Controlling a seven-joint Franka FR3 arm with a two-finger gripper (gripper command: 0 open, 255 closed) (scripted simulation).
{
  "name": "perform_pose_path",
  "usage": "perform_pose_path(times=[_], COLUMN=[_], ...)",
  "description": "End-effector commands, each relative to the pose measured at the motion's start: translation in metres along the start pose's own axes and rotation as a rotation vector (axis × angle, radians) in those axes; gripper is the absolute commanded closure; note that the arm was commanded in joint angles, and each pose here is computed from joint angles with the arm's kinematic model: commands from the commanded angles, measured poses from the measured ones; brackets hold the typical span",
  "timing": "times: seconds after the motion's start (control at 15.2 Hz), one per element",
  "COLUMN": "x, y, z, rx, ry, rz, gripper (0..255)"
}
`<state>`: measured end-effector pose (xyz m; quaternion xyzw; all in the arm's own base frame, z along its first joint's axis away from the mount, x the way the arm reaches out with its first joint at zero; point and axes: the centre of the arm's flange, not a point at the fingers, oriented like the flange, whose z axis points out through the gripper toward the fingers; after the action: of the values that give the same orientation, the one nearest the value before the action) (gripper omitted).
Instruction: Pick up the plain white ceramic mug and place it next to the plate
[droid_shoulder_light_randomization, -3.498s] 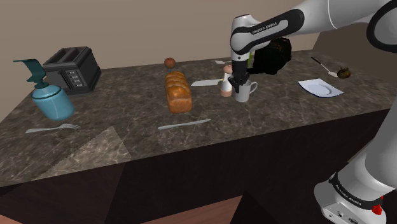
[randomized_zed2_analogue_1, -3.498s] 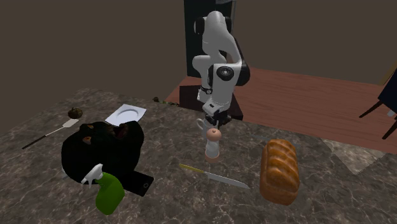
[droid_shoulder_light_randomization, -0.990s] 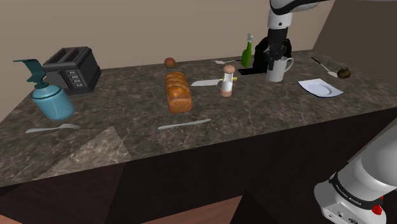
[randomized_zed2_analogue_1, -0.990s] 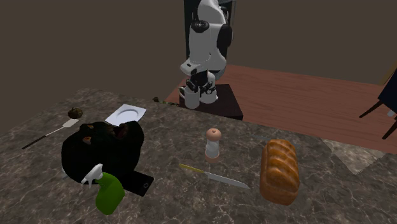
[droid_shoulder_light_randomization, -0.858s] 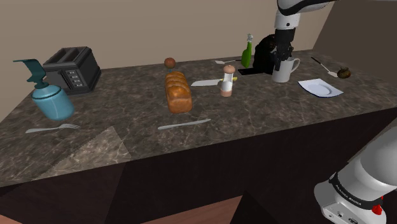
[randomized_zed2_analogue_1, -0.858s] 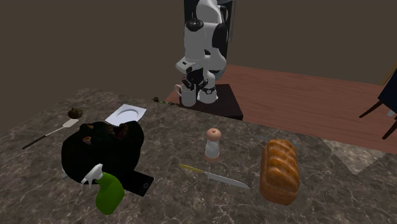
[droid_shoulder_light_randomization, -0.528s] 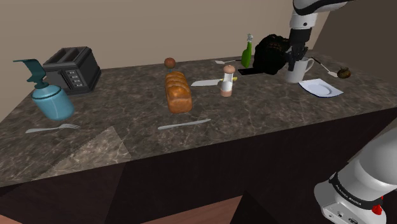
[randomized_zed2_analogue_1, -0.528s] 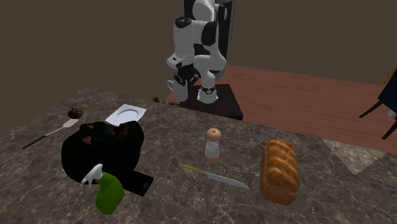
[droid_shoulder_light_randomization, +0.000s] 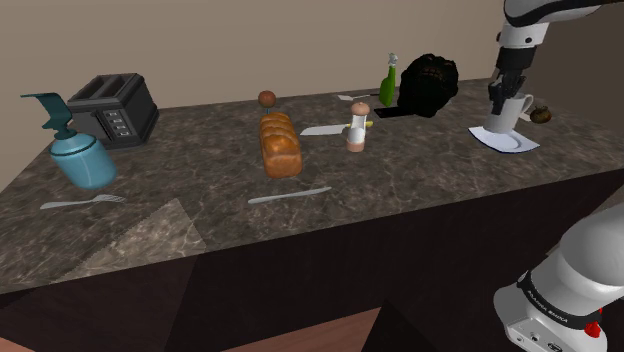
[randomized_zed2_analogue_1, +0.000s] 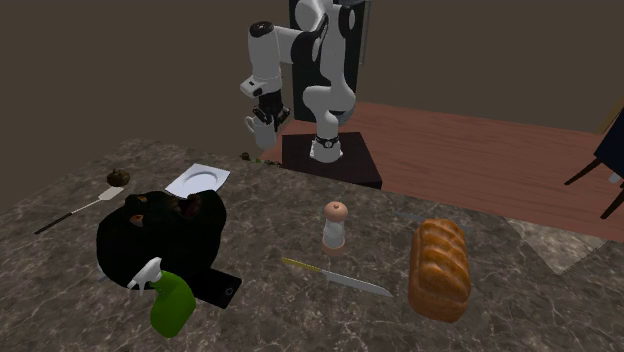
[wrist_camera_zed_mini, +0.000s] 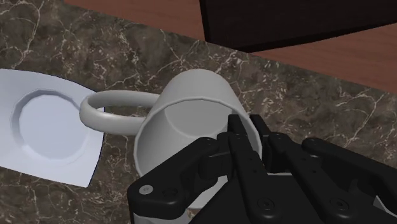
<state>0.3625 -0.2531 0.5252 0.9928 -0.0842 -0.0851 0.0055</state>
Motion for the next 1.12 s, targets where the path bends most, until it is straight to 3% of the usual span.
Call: perform_pose_path(times=[0.0,0.33,1.06], x=[-0.017,-0.058,-0.048], y=[0.02,0.074,0.072], z=[0.005,0.013,0.07], rx=[0.0,0.0,0.0], ry=[0.0,0.0,0.0], rz=[-0.002,-0.002,-0.002], gripper=[255,255,255])
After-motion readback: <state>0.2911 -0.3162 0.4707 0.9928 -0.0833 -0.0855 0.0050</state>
